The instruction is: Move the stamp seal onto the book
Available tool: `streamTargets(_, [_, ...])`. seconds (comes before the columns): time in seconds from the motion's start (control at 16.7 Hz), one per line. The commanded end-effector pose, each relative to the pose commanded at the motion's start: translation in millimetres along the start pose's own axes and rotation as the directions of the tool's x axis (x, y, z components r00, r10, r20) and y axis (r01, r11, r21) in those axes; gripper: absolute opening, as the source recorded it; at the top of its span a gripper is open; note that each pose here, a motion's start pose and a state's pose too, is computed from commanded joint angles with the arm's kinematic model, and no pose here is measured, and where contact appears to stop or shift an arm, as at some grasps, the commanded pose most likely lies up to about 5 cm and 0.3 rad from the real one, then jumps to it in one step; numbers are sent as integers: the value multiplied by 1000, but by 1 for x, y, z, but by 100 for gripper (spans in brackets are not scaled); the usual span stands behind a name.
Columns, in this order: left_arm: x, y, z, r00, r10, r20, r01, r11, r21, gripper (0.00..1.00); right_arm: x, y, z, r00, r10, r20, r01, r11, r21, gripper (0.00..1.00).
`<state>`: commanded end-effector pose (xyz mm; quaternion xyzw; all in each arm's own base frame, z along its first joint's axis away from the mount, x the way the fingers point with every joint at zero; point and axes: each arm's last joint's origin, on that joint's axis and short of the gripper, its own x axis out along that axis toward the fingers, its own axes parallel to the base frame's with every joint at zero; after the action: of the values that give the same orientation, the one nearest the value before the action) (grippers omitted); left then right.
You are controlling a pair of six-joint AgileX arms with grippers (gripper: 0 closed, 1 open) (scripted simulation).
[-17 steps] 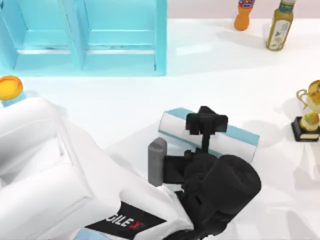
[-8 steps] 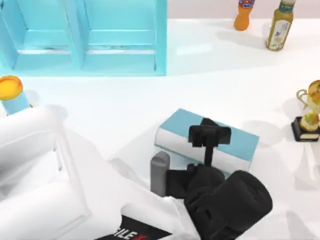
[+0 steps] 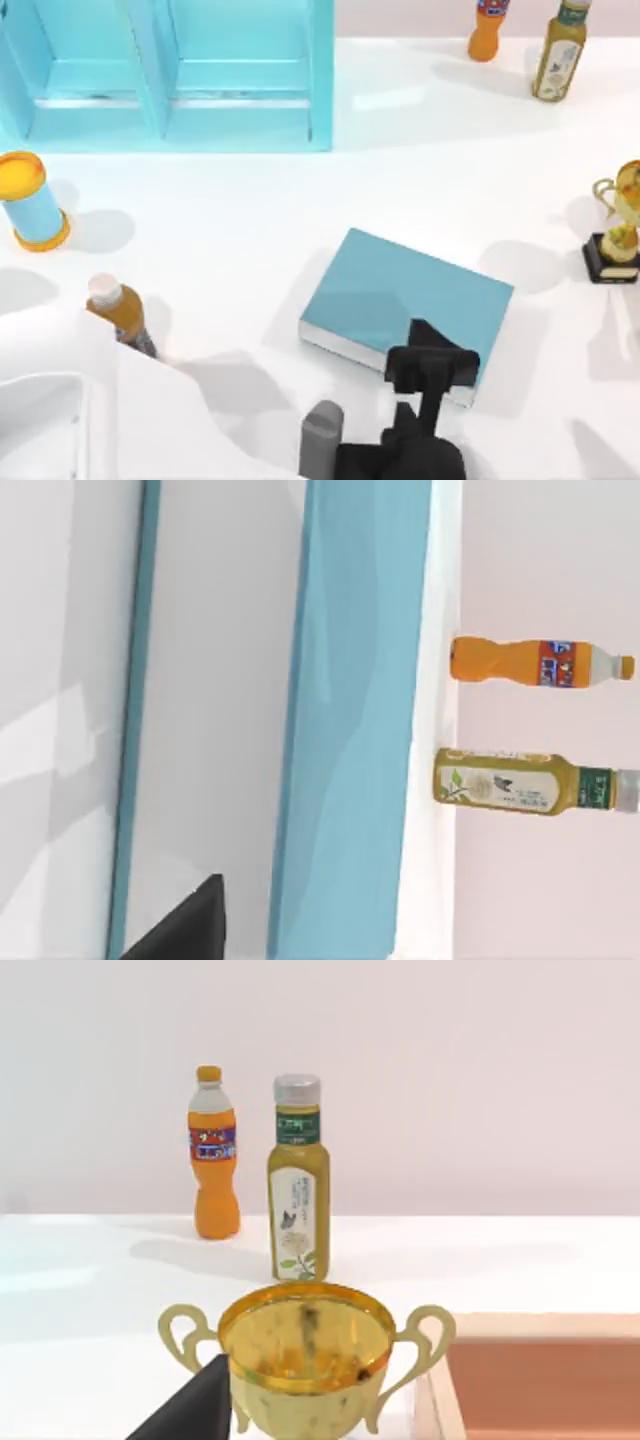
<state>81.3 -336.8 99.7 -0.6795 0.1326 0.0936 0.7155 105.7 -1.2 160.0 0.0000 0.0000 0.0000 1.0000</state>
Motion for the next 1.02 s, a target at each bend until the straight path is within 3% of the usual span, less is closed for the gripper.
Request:
streamTargets(0.42, [-51,5,6,998,-52,-37,50,998,-32,100,0,0,0,1000,0,0,0,1000,0,100])
streamTargets(0.78, [-51,6,7,998,-50,-35,49,998,-31,100,0,0,0,1000,0,0,0,1000,0,100])
streamTargets(1.02, [-40,-18,19,1000,-1,-27,1,1000,-19,100,0,0,0,1000,0,0,0,1000,0,100])
